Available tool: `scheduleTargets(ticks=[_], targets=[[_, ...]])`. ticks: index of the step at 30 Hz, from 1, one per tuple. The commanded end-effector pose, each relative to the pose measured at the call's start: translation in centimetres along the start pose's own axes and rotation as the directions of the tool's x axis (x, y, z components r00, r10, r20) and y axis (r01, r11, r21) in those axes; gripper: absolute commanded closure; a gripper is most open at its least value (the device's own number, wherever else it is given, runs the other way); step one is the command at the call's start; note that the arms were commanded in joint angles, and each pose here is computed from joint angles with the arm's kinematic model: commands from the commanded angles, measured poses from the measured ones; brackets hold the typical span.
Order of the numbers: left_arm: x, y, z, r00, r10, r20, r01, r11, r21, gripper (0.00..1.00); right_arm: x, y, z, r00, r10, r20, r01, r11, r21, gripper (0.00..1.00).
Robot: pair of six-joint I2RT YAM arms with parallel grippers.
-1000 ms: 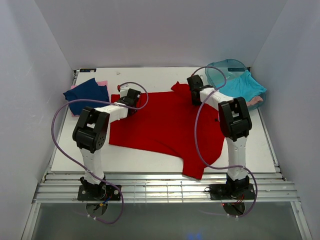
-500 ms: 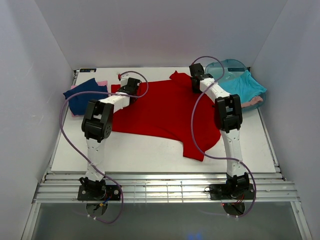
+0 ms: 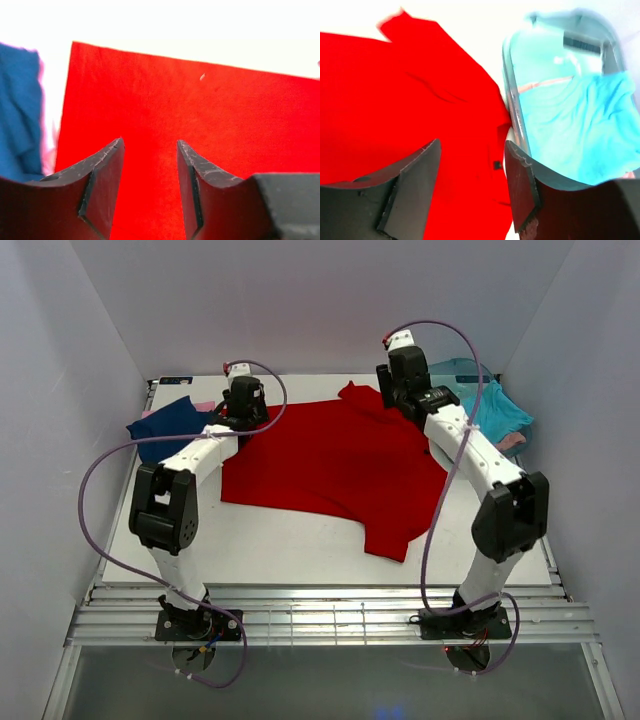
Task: Fold and stack the t-shirts
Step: Flatten the tshirt out
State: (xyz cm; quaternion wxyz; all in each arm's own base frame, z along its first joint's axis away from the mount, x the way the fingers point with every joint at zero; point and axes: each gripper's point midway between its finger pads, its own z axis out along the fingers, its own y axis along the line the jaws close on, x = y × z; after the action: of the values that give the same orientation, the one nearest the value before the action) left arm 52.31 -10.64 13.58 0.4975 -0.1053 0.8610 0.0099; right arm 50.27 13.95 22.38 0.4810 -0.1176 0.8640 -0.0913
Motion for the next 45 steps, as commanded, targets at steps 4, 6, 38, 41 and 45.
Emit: scheduleTargets(ticks=[4,6,38,41,45], targets=[[3.6,3.9,-2.8,0.997,0.028,-0.075,-0.037,0.993,-0.111,0.44,6.7,4.3,-6.5,0.992,-0.037,-0.118,0.025,0.994,-0.102,0.43],[4.7,4.8,-3.1,0.997,0.024,-0.078,-0.034,0.989,-0.14,0.44,7.7,5.6,-8.4,0.993,-0.019,-0.115,0.002,0.989,-0.148,0.44],[12.1,7.5,-2.9,0.972,0.034,-0.234,-0.086,0.973,-0.215,0.46,22.3,8.0,-20.1,0.915,0.01,-0.403,-0.106,0.97,-0.217,0.46],[12.2,7.6,-3.2,0.972,0.025,-0.234,-0.078,0.973,-0.218,0.5,23.0,7.9,-20.5,0.905,0.025,-0.426,-0.123,0.971,-0.204,0.46],[11.9,7.7,-3.6,0.975,0.006,-0.224,-0.057,0.973,-0.222,0.63,24.5,7.8,-21.3,0.873,0.021,-0.487,-0.128,0.974,-0.188,0.48]])
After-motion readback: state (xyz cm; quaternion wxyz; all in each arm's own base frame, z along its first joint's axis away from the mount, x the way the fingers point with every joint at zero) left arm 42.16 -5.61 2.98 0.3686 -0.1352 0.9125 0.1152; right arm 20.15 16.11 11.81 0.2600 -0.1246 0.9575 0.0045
